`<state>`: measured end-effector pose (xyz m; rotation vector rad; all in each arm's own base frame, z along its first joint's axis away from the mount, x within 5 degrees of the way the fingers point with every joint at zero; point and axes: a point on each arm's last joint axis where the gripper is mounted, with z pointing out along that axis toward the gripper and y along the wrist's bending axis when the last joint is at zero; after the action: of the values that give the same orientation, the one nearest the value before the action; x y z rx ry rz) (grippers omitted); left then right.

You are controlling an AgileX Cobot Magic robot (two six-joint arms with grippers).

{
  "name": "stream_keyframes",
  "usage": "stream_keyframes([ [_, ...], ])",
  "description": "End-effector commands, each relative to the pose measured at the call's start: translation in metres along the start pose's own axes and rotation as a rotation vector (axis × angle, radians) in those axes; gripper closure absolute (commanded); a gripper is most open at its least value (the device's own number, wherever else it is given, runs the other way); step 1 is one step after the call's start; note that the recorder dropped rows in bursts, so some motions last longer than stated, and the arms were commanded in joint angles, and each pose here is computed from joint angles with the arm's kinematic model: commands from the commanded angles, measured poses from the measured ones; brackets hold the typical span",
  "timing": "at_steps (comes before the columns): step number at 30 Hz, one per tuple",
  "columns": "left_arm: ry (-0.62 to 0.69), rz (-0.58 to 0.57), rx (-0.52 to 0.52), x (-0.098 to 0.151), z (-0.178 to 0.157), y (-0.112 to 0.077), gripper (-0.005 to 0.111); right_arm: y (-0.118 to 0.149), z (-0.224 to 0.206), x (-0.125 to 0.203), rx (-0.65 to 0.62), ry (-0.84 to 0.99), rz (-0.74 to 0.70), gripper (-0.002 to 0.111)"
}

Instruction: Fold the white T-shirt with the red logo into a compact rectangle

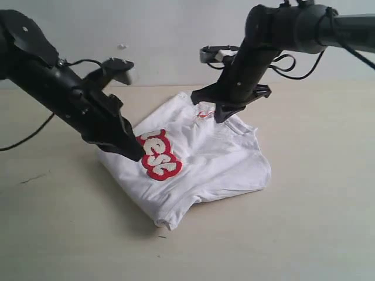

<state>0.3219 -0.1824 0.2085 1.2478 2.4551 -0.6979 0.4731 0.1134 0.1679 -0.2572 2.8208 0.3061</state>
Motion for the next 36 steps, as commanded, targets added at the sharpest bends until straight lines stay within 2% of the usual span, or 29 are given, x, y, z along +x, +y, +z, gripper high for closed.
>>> stream_keyframes([
  [1,-0.037,0.047,-0.032,-0.010,0.043,-0.009,0.107,-0.026,-0.010,-0.004,0.030,-0.037,0.045,0.108],
  [4,-0.024,0.024,-0.067,-0.008,0.071,-0.007,0.107,-0.041,-0.004,0.001,0.056,-0.053,0.059,0.108],
  [6,0.021,0.020,-0.047,-0.002,0.086,-0.006,0.107,-0.050,0.006,0.006,0.096,-0.057,0.051,0.108],
  [9,0.175,0.000,-0.013,0.018,0.106,0.000,0.107,-0.063,0.018,0.011,0.153,-0.067,0.069,0.108],
  [11,0.299,-0.016,-0.048,0.033,0.113,0.006,0.107,-0.068,0.024,0.012,0.185,-0.060,0.066,0.108],
  [13,0.421,-0.034,-0.126,0.046,0.114,0.015,0.107,-0.070,0.031,0.015,0.186,-0.044,0.066,0.108],
  [17,0.535,-0.035,-0.221,0.055,0.106,0.025,0.107,-0.069,0.052,0.025,0.155,0.014,0.093,0.108],
  [20,0.509,-0.046,-0.252,0.052,0.097,0.029,0.107,-0.058,0.065,0.039,0.067,0.080,0.075,0.108],
  [23,0.402,-0.083,-0.312,0.041,0.083,0.037,0.107,-0.049,0.068,0.056,-0.035,0.142,0.060,0.108],
  [31,0.230,-0.269,-0.427,0.038,0.039,0.068,0.107,-0.049,0.057,0.106,-0.012,0.271,0.027,0.108],
  [36,0.220,-0.285,-0.433,0.038,0.028,0.070,0.107,-0.045,0.035,0.116,-0.009,0.297,-0.015,0.108],
])
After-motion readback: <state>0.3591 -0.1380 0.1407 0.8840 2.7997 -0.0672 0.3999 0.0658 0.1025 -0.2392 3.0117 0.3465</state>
